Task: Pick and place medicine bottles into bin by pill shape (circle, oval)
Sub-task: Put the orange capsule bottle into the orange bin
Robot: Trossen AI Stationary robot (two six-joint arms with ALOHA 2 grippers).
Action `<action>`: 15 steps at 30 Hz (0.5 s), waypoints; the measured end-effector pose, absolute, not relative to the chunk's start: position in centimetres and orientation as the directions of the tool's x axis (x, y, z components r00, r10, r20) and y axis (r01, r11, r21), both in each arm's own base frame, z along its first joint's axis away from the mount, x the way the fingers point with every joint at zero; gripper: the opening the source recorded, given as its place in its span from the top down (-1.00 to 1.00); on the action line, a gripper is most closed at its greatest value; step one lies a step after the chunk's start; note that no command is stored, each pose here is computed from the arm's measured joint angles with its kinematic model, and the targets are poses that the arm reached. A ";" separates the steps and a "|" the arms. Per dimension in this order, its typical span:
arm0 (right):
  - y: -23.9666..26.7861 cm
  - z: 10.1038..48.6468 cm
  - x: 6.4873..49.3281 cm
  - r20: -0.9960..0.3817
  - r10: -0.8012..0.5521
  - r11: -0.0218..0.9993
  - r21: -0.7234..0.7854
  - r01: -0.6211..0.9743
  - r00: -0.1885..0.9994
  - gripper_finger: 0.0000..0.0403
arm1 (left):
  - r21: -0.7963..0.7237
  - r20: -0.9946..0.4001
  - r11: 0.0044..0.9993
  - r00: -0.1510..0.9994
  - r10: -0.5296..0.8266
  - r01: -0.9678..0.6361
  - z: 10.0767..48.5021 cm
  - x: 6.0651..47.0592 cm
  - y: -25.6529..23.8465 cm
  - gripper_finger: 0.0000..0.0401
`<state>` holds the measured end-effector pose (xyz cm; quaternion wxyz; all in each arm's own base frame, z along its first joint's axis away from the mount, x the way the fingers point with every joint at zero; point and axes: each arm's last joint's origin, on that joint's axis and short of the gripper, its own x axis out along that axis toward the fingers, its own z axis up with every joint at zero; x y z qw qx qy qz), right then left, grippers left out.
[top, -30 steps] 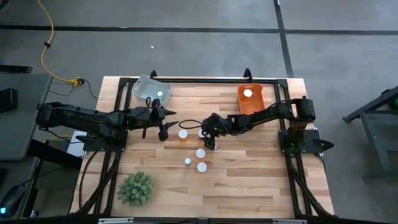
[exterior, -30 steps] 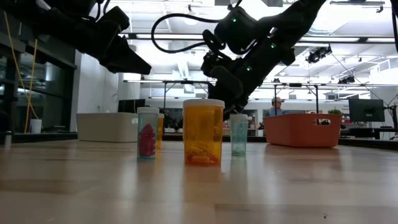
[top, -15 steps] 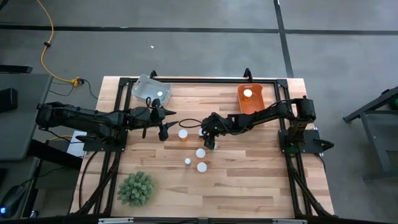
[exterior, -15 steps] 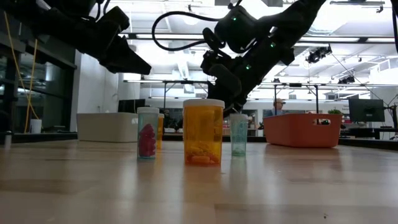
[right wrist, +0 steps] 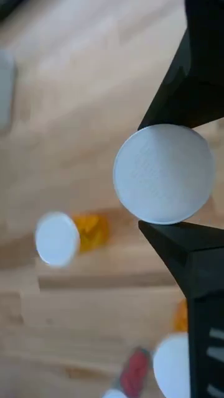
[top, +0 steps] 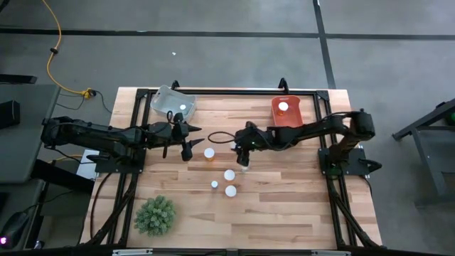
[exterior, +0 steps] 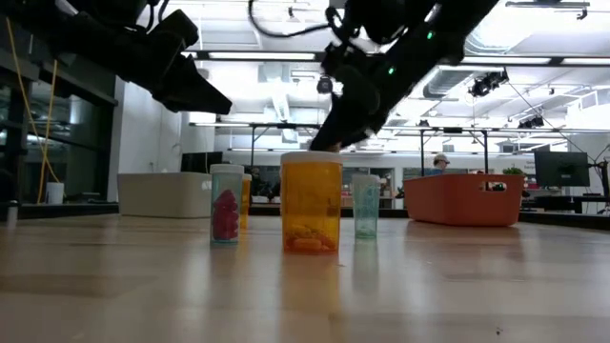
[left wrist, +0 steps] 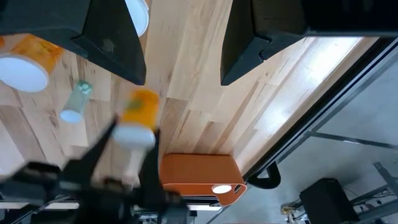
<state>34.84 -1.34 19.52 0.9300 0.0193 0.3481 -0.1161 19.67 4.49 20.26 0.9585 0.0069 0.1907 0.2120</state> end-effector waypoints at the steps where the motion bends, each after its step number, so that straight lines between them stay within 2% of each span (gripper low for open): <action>1: -1.3 20.0 34.6 -0.642 -0.238 0.965 -0.069 0.254 0.729 0.03 | 0.093 -0.363 0.910 0.837 0.409 -0.404 20.3 19.7 4.5 0.01; 6: -1.2 20.9 32.4 -0.594 -0.376 0.920 -0.148 0.363 0.711 0.03 | 0.072 -0.374 0.908 0.833 0.408 -0.412 20.1 19.6 4.5 0.01; 11: -2.1 20.6 27.3 -0.568 -0.468 0.861 -0.118 0.495 0.677 0.03 | 0.072 -0.385 0.909 0.829 0.406 -0.411 20.0 19.6 4.4 0.01; 15: -2.5 21.9 23.0 -0.473 -0.578 0.781 -0.084 0.619 0.665 0.03 | 0.074 -0.382 0.909 0.830 0.406 -0.411 20.1 19.6 4.4 0.01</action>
